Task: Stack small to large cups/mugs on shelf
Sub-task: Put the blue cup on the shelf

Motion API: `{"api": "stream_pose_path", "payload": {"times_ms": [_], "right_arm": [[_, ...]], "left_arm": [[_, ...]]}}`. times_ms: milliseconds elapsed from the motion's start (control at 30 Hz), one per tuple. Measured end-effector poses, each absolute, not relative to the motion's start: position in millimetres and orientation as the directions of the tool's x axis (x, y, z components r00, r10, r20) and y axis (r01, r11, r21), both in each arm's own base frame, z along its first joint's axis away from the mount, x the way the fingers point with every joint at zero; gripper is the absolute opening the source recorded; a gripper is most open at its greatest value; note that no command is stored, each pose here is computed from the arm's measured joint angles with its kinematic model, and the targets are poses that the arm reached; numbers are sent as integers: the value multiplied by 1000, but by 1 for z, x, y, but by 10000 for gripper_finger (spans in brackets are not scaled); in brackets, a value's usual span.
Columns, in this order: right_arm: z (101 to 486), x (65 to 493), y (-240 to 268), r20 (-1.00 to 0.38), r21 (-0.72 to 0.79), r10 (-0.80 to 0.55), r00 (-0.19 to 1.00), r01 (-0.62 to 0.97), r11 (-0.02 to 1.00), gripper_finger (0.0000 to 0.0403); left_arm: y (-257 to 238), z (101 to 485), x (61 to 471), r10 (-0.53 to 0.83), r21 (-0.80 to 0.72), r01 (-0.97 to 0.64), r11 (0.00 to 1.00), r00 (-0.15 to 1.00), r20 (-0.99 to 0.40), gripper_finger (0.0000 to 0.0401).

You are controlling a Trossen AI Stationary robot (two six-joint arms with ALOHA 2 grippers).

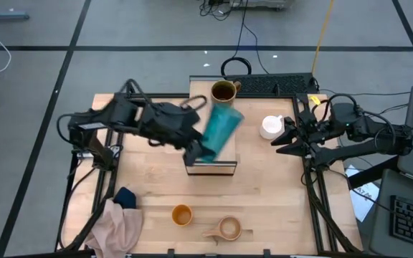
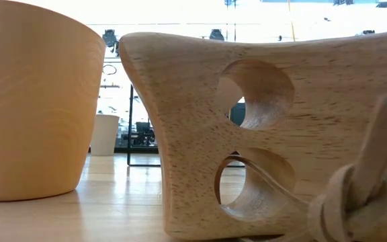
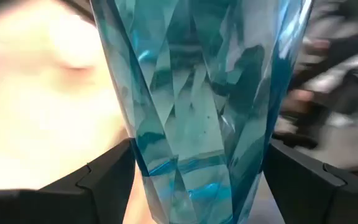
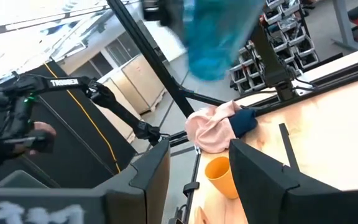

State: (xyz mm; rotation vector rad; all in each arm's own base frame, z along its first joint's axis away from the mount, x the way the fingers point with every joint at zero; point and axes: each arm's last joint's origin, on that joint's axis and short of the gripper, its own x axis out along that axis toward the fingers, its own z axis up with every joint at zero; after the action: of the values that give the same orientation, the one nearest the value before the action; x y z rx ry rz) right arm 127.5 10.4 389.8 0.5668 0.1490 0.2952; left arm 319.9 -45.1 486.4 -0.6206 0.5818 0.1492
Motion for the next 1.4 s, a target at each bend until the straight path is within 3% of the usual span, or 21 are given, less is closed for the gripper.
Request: {"api": "stream_pose_path", "payload": {"times_ms": [233, 500, 1033, 1200, 1400], "right_arm": [[390, 128, 10, -57, 557, 292, 955, -212, 803, 157], [390, 128, 9, -56, 576, 269, 962, -188, 795, 157], [392, 123, 9, -42, 586, 269, 962, -194, 786, 157], [393, 120, 9, -32, 620, 269, 963, -192, 761, 157], [394, 118, 9, -20, 632, 268, 963, -195, 750, 157]], "left_arm": [[-26, 492, 297, 247, -311, -490, 814, 778, -578, 308], [-8, 486, 289, 487, -101, -656, 748, 646, -587, 308], [9, 480, 279, 674, 147, -746, 650, 477, -563, 308], [19, 454, 287, 723, 229, -782, 580, 364, -588, 308], [25, 413, 297, 703, 246, -780, 576, 318, -636, 308]]}}
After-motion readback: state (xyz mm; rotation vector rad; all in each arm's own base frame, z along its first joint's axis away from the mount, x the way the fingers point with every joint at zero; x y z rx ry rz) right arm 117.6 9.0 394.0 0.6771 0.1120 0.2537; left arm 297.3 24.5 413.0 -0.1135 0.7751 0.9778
